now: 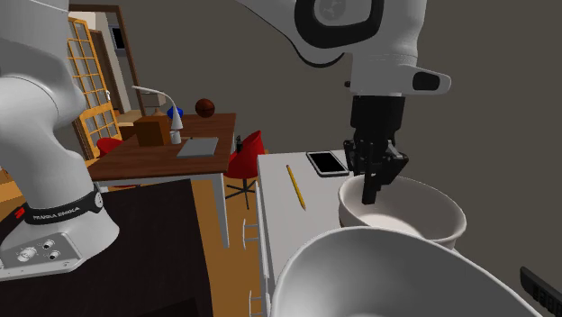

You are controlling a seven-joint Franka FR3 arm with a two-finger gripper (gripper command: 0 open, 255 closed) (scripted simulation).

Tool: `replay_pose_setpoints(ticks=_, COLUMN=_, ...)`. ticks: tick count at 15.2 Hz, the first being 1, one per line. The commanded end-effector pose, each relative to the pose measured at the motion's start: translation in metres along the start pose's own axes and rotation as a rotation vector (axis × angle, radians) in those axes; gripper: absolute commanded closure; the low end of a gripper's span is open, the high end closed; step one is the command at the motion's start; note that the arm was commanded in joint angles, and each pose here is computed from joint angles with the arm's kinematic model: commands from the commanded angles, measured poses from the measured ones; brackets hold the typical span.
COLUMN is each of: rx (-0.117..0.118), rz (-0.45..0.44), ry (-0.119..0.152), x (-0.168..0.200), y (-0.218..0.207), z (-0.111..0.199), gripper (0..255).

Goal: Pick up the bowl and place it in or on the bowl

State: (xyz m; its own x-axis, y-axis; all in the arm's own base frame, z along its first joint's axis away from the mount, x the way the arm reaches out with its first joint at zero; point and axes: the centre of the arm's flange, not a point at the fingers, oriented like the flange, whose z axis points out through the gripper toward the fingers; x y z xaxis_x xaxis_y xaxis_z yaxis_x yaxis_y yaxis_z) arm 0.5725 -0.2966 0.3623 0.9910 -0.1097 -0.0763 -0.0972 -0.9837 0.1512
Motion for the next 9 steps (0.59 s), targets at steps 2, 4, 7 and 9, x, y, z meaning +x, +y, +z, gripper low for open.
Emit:
replay_pose_setpoints(ticks=2, rx=0.000, rz=0.000, ry=0.000, x=0.000, y=0.000, z=0.000, gripper=255)
replay_pose_setpoints(ticks=4, rx=0.000, rz=0.000, ry=0.000, x=0.000, y=0.000, z=0.000, gripper=255)
replay_pose_setpoints(ticks=7, rx=0.000, rz=0.000, ry=0.000, x=0.000, y=0.000, z=0.000, gripper=255)
replay_pose_setpoints(ticks=9, rx=0.000, rz=0.000, ry=0.000, x=-0.001, y=0.002, z=-0.010, gripper=255)
